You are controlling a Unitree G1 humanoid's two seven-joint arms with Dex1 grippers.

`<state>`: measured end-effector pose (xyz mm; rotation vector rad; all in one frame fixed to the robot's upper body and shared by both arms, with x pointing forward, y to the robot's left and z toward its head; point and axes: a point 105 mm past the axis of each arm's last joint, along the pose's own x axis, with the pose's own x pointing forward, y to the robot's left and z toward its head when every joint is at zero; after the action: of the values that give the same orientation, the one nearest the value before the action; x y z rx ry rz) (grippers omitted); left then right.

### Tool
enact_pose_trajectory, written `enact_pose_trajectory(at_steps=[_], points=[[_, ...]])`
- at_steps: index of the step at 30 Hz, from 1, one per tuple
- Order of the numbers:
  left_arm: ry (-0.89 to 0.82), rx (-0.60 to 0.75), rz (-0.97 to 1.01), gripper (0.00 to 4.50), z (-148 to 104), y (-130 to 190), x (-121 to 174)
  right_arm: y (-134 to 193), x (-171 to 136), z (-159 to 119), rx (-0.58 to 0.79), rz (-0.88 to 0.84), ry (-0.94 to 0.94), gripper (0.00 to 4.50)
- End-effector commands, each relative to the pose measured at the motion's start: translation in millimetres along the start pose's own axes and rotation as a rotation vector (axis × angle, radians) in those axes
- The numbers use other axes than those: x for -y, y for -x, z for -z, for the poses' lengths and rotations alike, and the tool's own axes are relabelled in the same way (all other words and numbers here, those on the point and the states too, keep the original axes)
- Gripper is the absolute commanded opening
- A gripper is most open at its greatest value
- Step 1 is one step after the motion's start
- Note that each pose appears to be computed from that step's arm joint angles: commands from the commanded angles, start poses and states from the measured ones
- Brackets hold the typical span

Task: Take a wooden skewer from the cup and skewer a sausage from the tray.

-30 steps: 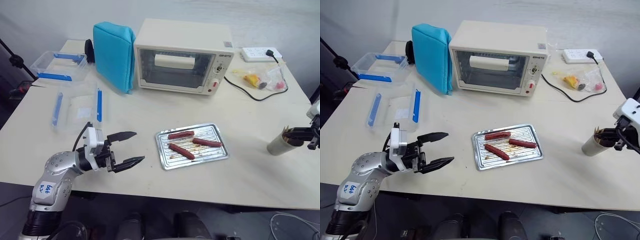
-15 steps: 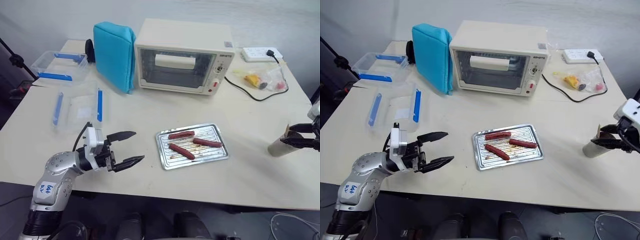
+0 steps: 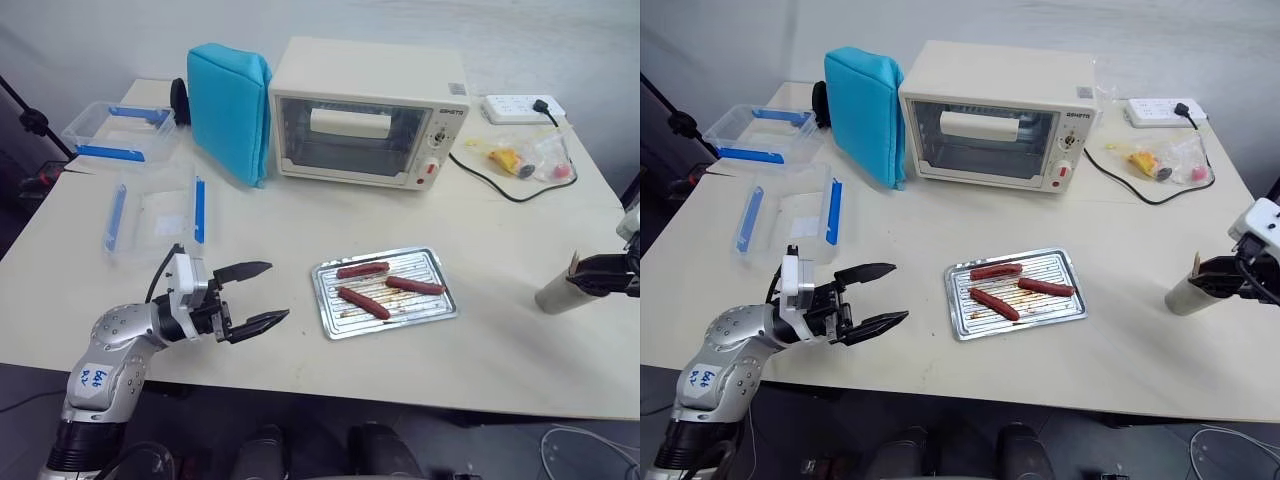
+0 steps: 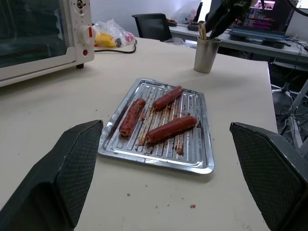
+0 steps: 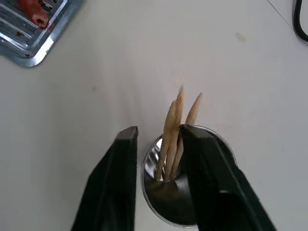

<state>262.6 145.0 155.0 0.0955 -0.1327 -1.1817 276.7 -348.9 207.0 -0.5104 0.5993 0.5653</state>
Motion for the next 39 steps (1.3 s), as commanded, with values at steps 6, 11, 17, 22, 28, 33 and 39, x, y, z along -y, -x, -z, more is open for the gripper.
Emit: enact_pose_trajectory(at_steps=[6, 11, 17, 22, 28, 33, 39], points=[[-0.037, 0.016, 0.010, 4.50, -8, -1, 2, 11, 1, -13, 0.023, 0.044, 0.019, 0.03], [-0.036, 0.016, 0.012, 4.50, -8, -1, 2, 13, 1, -13, 0.023, 0.049, 0.018, 0.03], [-0.039, 0.016, 0.015, 4.50, -9, -2, 1, 22, 7, -18, 0.038, 0.066, 0.033, 0.03], [-0.044, 0.017, 0.019, 4.50, -9, -2, -1, 30, 14, -27, 0.088, 0.097, 0.039, 0.03], [-0.037, 0.021, 0.023, 4.50, -8, -3, 0, 59, 22, -43, 0.183, 0.102, 0.017, 0.03], [-0.008, 0.031, 0.048, 4.50, -7, -6, 1, 88, 27, -68, 0.292, 0.119, 0.042, 0.03], [0.015, 0.073, 0.058, 4.50, -11, -13, -2, 124, 12, -123, 0.547, 0.016, 0.026, 0.03]])
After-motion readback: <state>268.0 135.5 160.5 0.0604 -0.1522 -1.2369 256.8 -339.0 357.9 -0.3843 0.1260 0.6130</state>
